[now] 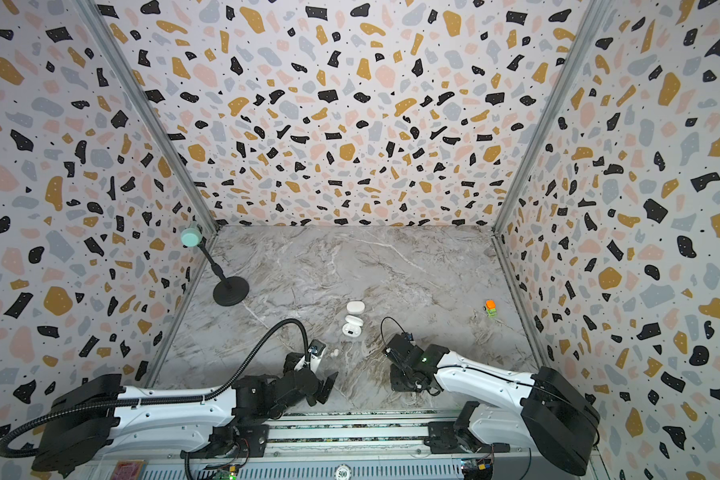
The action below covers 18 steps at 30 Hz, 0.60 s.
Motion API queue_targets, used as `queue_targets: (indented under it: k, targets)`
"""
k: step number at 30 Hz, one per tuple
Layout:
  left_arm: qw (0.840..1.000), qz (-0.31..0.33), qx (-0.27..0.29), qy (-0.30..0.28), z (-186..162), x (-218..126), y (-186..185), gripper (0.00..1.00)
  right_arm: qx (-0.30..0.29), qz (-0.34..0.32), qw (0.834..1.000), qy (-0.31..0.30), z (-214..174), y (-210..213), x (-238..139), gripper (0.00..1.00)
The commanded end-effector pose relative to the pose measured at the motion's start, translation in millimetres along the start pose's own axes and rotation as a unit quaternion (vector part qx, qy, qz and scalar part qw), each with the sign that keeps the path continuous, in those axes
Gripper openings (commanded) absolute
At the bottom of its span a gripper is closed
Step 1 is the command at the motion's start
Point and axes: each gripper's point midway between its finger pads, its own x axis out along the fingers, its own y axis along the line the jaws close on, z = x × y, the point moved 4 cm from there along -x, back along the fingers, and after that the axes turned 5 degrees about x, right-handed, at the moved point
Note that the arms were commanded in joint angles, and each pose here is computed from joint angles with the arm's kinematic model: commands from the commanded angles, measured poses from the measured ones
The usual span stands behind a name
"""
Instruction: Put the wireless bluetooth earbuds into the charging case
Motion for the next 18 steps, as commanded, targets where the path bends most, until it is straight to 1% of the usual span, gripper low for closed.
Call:
queue_targets:
  k: [1, 5, 7, 11, 15, 18]
  targets:
    - [1.000, -0.010, -0.006, -0.017, 11, -1, -6, 1.00, 0.007, 0.003, 1.000, 0.002, 4, 6, -7, 0.20]
    - [1.000, -0.010, -0.006, -0.017, 11, -1, -6, 1.00, 0.007, 0.006, 1.000, 0.000, 6, 10, -10, 0.21]
    - [1.000, -0.010, -0.006, -0.017, 11, -1, -6, 1.00, 0.006, 0.007, 1.000, -0.001, 8, 11, -11, 0.24]
    - [1.000, -0.010, -0.008, -0.018, 12, -2, -6, 1.00, 0.003, 0.010, 1.000, -0.005, 10, 13, -15, 0.26]
    - [1.000, -0.009, -0.008, -0.019, 12, -2, -5, 1.00, 0.001, 0.001, 1.000, -0.007, 9, 9, -20, 0.28]
    - [1.000, -0.010, -0.009, -0.021, 12, -3, -5, 1.00, -0.002, 0.008, 1.000, -0.017, 8, 6, -25, 0.28]
